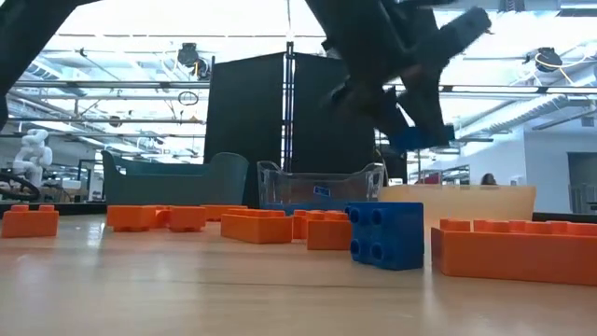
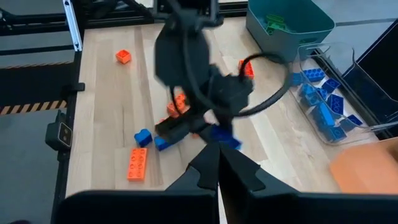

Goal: Sort blocks
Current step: Put the blue game piece into the transparent bin

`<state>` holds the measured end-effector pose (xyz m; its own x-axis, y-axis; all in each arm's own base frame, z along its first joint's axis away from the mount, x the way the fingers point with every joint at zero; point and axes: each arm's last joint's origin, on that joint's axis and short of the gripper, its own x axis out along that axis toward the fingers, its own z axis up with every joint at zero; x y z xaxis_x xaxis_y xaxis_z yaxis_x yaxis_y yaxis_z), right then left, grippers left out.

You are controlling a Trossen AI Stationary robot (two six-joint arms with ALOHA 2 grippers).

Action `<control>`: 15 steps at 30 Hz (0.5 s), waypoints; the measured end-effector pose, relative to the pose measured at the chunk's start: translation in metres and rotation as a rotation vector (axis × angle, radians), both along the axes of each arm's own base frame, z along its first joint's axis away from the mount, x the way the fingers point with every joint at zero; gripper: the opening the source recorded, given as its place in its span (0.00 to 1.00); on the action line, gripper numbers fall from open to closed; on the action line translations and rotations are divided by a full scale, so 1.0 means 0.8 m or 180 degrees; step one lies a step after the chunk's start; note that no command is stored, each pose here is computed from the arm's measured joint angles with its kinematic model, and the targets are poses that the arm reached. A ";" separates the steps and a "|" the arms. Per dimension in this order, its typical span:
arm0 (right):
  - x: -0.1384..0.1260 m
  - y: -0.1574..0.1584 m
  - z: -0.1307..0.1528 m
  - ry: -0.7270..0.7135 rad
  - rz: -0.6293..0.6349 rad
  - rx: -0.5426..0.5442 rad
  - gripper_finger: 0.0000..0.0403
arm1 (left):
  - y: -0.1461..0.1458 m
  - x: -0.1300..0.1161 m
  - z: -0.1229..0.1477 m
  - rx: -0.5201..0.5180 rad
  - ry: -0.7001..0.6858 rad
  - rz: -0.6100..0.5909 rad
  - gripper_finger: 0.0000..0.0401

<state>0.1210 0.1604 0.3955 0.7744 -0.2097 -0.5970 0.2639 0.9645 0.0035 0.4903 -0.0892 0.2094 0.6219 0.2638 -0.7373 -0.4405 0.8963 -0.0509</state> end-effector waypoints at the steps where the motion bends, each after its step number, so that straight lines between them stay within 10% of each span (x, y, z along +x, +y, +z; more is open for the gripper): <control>1: 0.000 0.000 0.000 -0.0005 -0.0001 0.0002 0.00 | 0.009 -0.001 0.011 0.0059 -0.0047 -0.0016 0.35; 15: 0.004 0.006 -0.003 -0.0003 -0.0012 0.0017 0.00 | 0.220 -0.032 0.109 0.0324 -0.0414 0.0584 0.35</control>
